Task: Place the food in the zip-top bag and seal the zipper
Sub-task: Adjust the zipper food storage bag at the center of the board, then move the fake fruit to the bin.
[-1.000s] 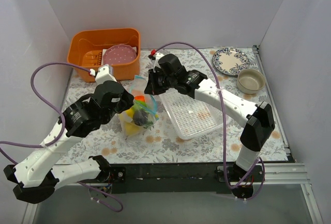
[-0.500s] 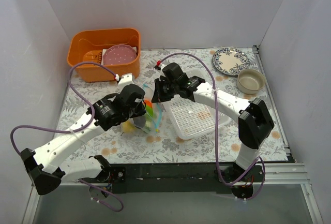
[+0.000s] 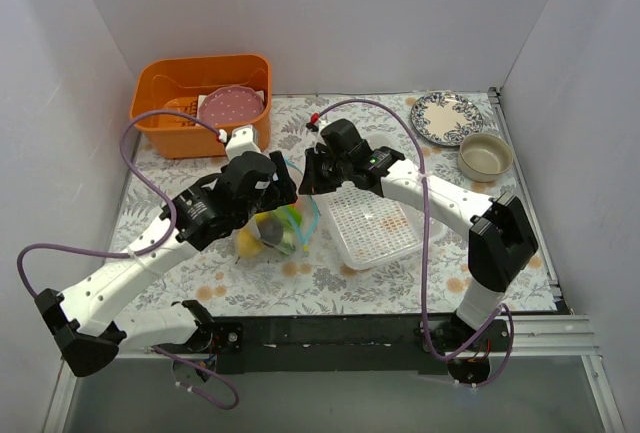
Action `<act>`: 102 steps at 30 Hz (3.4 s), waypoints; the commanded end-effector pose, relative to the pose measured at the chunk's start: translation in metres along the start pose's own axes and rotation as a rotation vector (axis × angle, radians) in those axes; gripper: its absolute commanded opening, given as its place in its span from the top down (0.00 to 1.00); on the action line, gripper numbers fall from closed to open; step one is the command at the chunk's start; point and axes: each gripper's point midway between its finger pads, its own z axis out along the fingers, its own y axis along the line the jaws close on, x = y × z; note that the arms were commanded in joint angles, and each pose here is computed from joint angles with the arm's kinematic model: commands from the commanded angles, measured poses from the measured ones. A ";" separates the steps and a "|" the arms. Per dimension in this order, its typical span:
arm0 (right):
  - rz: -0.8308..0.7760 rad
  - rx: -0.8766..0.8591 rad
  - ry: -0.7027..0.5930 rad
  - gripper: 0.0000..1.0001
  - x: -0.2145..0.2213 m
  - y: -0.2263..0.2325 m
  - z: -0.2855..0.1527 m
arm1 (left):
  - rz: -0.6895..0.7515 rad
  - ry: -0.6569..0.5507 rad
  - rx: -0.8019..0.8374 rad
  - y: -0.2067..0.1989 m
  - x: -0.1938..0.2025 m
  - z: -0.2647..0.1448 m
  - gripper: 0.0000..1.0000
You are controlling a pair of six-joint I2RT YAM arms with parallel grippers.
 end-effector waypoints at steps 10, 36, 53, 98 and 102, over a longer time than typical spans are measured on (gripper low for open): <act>-0.038 -0.054 -0.140 0.89 -0.034 0.025 -0.035 | 0.107 -0.037 -0.156 0.015 -0.008 0.022 0.37; 0.037 0.154 -0.143 0.84 -0.033 -0.042 -0.035 | 0.158 0.164 0.022 -0.013 0.033 0.024 1.00; 0.027 0.217 -0.521 0.04 -0.060 -0.063 -0.144 | 0.136 0.108 -0.023 -0.018 0.018 0.038 1.00; 0.037 0.650 -0.159 0.14 -0.062 -0.250 -0.018 | 0.080 0.100 0.087 -0.022 0.019 0.019 1.00; 0.035 0.645 -0.132 0.17 -0.054 -0.252 -0.015 | 0.073 0.100 0.086 -0.021 0.019 0.017 1.00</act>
